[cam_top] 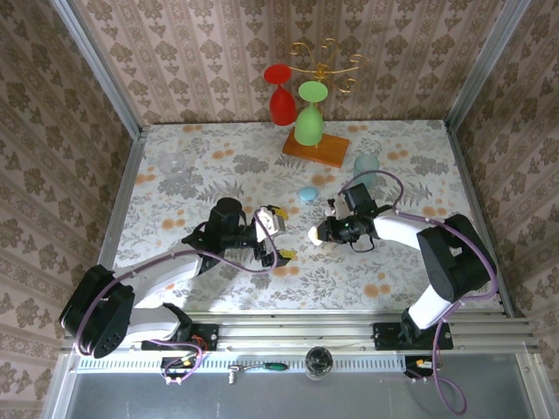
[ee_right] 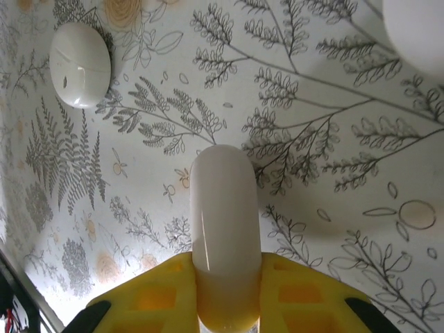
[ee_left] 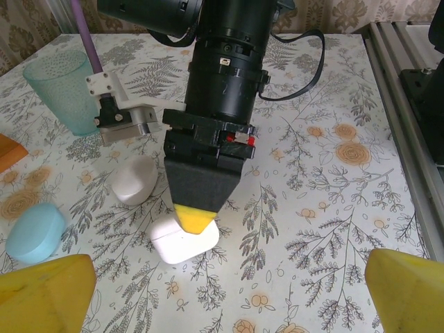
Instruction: Insert the wireless bluetooth earbuds into the charging case
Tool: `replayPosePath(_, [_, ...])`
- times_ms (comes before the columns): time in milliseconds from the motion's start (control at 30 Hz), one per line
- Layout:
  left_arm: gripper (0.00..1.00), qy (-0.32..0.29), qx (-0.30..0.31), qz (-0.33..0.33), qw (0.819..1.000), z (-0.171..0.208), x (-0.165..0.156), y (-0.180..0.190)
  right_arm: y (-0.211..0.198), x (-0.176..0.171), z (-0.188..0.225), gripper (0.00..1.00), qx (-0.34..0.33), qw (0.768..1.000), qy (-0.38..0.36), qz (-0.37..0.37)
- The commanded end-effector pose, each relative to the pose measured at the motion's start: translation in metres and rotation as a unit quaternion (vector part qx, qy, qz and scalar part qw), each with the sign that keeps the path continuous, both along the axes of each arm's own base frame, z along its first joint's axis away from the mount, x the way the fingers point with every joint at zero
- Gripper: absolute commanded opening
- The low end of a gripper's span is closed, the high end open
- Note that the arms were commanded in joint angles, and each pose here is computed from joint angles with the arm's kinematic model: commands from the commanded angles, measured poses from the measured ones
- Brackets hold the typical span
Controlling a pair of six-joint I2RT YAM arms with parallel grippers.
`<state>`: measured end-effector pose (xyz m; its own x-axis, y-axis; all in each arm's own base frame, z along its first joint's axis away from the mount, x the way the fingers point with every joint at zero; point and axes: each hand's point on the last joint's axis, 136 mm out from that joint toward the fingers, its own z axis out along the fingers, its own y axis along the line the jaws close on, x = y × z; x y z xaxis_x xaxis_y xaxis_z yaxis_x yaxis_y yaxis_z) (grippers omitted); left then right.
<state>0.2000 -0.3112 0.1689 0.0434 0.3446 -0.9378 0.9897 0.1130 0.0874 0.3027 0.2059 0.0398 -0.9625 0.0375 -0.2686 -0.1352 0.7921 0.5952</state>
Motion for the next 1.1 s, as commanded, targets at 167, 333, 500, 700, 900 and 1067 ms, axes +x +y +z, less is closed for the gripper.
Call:
replayPosePath(167, [1.00,0.009,0.004,0.002,1.000,0.000,0.000,-0.002,-0.015,0.004,-0.005,0.47,-0.012,0.999,-0.001,-0.031])
replayPosePath(333, [1.00,0.021,0.004,0.021,1.000,-0.001,0.006,0.004,-0.028,0.009,0.012,0.63,-0.032,0.998,-0.027,-0.043])
replayPosePath(500, [1.00,0.022,0.018,0.131,0.991,-0.002,0.041,0.038,-0.051,0.020,0.046,0.76,-0.068,0.991,-0.103,-0.057])
replayPosePath(700, [1.00,-0.012,0.014,0.330,0.944,0.008,0.090,0.109,-0.094,0.040,0.107,0.95,-0.156,0.946,-0.270,-0.085])
replayPosePath(900, [1.00,-0.046,0.005,0.505,0.862,0.002,0.124,0.194,-0.154,0.058,0.131,0.99,-0.260,0.875,-0.380,-0.148])
replayPosePath(1067, [1.00,-0.061,-0.003,0.596,0.801,-0.003,0.137,0.255,-0.195,0.065,0.110,1.00,-0.297,0.845,-0.397,-0.198])
